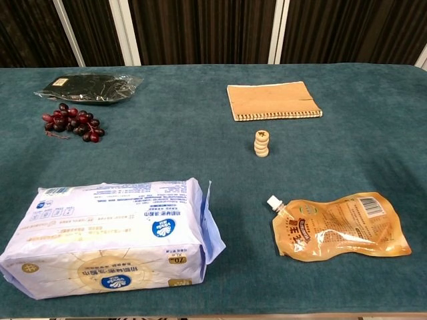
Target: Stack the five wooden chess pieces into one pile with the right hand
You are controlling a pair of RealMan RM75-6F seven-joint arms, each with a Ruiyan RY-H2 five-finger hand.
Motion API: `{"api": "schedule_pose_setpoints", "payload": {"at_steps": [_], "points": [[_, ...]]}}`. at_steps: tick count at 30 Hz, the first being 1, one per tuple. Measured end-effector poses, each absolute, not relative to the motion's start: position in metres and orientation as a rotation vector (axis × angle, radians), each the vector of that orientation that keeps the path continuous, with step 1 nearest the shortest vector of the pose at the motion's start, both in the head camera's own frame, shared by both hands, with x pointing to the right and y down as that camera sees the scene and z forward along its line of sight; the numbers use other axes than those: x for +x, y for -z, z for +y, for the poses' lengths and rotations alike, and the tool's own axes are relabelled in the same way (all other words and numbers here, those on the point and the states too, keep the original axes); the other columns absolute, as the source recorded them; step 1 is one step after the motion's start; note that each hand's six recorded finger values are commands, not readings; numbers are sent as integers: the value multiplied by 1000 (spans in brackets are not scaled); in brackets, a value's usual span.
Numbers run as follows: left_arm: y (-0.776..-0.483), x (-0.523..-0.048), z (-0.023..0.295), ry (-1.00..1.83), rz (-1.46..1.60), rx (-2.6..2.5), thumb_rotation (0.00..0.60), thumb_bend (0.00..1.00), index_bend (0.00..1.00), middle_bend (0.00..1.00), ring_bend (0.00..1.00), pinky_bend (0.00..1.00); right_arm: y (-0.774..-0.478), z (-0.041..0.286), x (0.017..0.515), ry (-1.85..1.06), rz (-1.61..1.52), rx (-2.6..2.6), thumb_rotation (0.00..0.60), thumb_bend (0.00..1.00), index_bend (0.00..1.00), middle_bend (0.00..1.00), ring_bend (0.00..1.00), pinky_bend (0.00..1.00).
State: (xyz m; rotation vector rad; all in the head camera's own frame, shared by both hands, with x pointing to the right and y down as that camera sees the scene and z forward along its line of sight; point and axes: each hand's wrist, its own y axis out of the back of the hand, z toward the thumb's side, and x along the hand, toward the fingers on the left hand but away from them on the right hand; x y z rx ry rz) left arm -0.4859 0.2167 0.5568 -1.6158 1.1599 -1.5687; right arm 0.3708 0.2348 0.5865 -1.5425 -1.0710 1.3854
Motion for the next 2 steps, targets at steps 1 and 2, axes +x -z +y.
{"api": "schedule_pose_setpoints", "payload": {"at_steps": [1, 2], "points": [[-557, -485, 217, 1564, 1148, -1620, 600, 624, 159, 20, 0, 0, -586, 235, 371, -1385, -1068, -1541, 600, 405, 201, 0, 0, 0], [-557, -485, 217, 1561, 1138, -1623, 600, 624, 160, 20, 0, 0, -586, 234, 371, -1383, -1065, -1538, 600, 405, 201, 0, 0, 0]]}}
